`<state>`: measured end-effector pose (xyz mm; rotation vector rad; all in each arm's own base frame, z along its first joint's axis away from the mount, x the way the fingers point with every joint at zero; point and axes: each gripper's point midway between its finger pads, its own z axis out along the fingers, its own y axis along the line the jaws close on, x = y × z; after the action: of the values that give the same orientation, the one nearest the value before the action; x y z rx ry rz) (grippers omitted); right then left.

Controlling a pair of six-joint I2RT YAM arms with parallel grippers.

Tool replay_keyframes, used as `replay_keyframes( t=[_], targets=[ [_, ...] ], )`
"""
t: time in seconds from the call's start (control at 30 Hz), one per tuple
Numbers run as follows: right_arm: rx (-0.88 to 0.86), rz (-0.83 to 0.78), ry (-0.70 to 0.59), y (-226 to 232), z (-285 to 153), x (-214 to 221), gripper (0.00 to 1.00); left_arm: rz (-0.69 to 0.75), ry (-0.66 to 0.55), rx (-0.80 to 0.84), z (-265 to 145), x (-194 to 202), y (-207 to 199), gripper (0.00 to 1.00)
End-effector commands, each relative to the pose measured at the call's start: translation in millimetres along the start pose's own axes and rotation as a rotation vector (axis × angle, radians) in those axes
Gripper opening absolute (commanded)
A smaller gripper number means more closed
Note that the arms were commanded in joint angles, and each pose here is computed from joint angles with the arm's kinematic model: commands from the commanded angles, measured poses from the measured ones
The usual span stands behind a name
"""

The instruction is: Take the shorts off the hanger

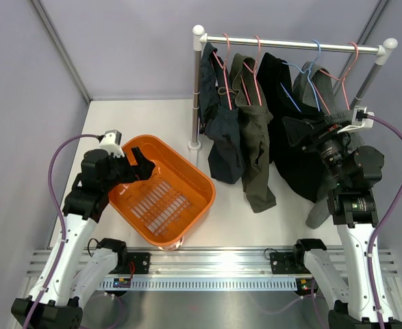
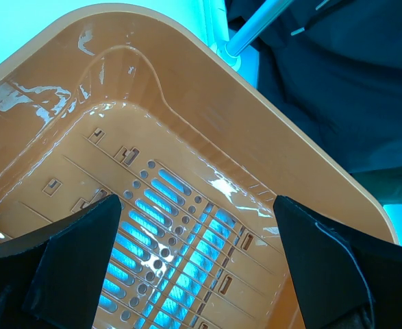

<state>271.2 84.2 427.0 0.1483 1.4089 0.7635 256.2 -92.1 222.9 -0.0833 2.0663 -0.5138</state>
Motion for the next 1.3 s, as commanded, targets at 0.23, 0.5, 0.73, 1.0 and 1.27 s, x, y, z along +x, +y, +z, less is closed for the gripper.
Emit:
replay_keyframes(
  t=[0.23,0.5,0.73,1.0,1.27],
  targets=[
    [-0.062,-0.040,0.014,18.4,-3.2,-8.8,1.00,0.013,-0.037,0.044,-2.0,-9.5,-8.6,0.99],
    [-0.112,-0.080,0.018,35.3,-3.9,-21.3,0.99,0.013,-0.040,0.044,-3.5,-9.4,-8.5,0.99],
    [-0.175,-0.126,0.018,62.2,4.2,-50.6,0.99,0.013,-0.043,0.050,-4.1,-10.6,-10.0,0.99],
    [-0.187,-0.191,0.137,92.3,57.0,-42.3,0.92,0.015,-0.046,0.051,-5.2,-10.6,-10.2,0.99],
    [-0.111,-0.275,0.215,109.0,114.1,-6.9,0.89,0.016,-0.055,0.053,-7.1,-12.3,-10.9,0.99]
  ],
)
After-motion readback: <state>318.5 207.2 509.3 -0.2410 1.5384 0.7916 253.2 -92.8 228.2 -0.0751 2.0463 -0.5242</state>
